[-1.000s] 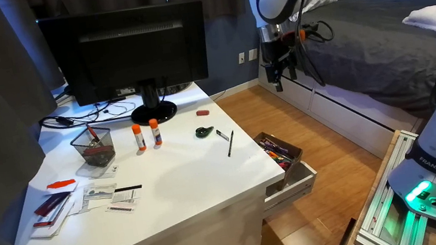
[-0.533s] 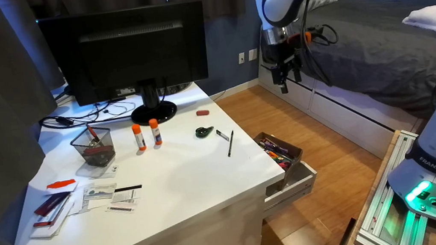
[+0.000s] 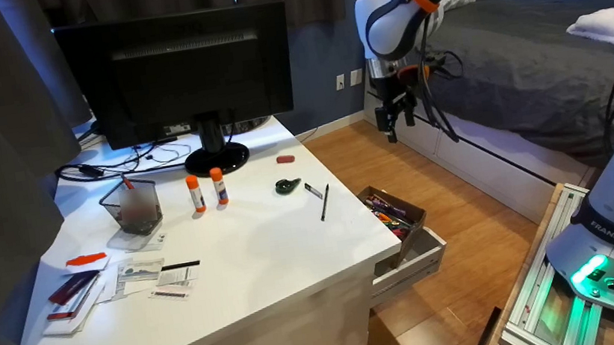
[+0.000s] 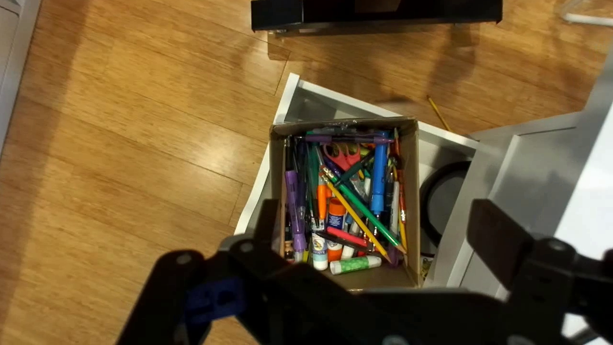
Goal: Remove the purple marker from the box in the drawer and put it on the counter
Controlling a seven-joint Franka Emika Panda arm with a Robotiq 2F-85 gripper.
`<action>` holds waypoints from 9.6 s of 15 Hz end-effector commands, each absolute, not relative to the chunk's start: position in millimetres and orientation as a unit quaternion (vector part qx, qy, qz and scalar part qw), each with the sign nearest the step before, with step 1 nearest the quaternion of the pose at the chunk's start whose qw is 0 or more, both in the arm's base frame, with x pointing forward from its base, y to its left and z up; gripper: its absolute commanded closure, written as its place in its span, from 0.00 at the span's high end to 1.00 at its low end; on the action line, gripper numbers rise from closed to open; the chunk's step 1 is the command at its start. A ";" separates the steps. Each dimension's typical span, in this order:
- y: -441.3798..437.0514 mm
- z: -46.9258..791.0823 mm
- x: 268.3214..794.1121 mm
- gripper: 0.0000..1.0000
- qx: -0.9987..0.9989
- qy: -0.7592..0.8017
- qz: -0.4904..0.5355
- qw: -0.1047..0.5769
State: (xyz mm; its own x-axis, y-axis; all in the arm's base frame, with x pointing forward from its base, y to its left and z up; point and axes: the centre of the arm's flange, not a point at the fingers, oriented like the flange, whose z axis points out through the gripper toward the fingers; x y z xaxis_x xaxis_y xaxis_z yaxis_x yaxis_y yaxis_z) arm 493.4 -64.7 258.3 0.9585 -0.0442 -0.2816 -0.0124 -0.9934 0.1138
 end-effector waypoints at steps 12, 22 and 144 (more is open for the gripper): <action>-132.0 75.2 527.7 1.00 0.995 0.050 -0.090 -0.002; -129.1 59.0 533.8 1.00 0.994 0.016 -0.106 0.025; 99.0 161.2 590.4 0.50 0.946 -0.270 -0.004 -0.178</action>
State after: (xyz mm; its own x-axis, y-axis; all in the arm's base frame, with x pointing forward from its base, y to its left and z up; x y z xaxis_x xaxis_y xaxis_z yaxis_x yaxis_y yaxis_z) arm 582.1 94.7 160.0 0.8575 -0.4953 -0.1391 -0.5105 -0.7860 -0.3485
